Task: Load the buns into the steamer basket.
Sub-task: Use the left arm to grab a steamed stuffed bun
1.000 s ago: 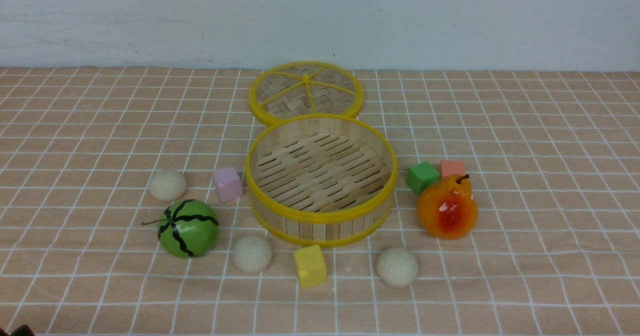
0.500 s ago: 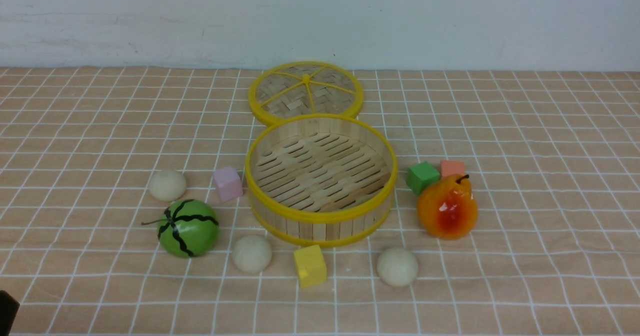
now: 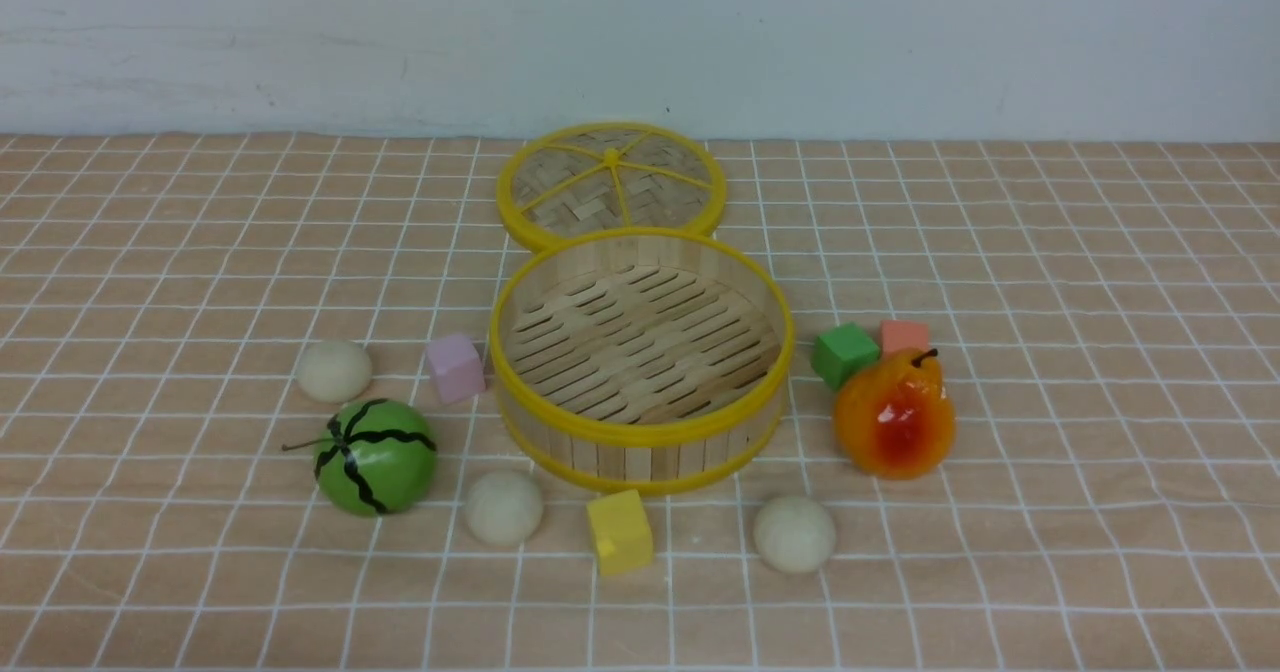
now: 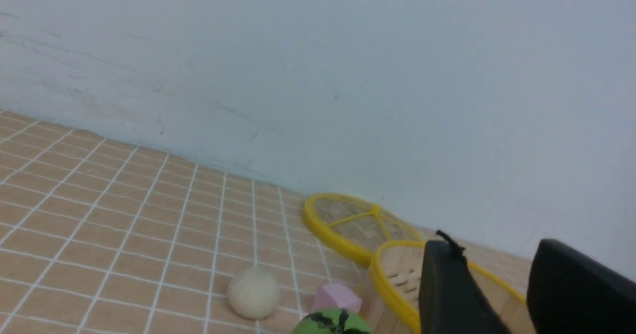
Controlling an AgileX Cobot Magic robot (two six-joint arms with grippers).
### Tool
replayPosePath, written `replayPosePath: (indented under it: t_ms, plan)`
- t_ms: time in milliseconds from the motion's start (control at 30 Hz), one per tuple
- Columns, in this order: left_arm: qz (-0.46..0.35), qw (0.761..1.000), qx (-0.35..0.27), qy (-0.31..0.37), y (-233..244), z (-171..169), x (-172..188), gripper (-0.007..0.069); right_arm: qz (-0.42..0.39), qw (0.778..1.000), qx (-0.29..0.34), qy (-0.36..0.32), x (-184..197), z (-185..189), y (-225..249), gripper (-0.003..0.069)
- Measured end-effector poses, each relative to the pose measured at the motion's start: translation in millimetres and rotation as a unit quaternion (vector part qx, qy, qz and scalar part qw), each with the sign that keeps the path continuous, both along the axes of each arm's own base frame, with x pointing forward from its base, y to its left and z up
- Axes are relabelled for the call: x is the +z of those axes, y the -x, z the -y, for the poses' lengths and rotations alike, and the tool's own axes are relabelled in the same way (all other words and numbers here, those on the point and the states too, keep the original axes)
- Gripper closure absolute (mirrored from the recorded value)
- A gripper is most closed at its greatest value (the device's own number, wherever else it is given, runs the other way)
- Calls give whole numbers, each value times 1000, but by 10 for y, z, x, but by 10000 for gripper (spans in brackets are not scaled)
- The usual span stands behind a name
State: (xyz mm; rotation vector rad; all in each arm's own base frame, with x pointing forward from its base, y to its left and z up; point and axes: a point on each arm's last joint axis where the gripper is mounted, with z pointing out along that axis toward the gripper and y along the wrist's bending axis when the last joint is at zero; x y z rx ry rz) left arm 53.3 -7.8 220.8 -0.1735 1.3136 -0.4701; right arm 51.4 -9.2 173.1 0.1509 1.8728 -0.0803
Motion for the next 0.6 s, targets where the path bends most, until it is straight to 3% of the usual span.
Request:
replayPosePath:
  t_ms: [167,367,533,600]
  plan:
    - [35,999,-6,40,31,-13,132,387,0,1000,0,0,0,0,0,418]
    - [62,997,-11,46,228,-35,793,387,0,1000,0,0,0,0,0,418]
    - [-21,999,-13,33,228,-26,1117,387,0,1000,0,0,0,0,0,418]
    - [-105,994,-13,20,141,-7,1206,387,0,1000,0,0,0,0,0,418]
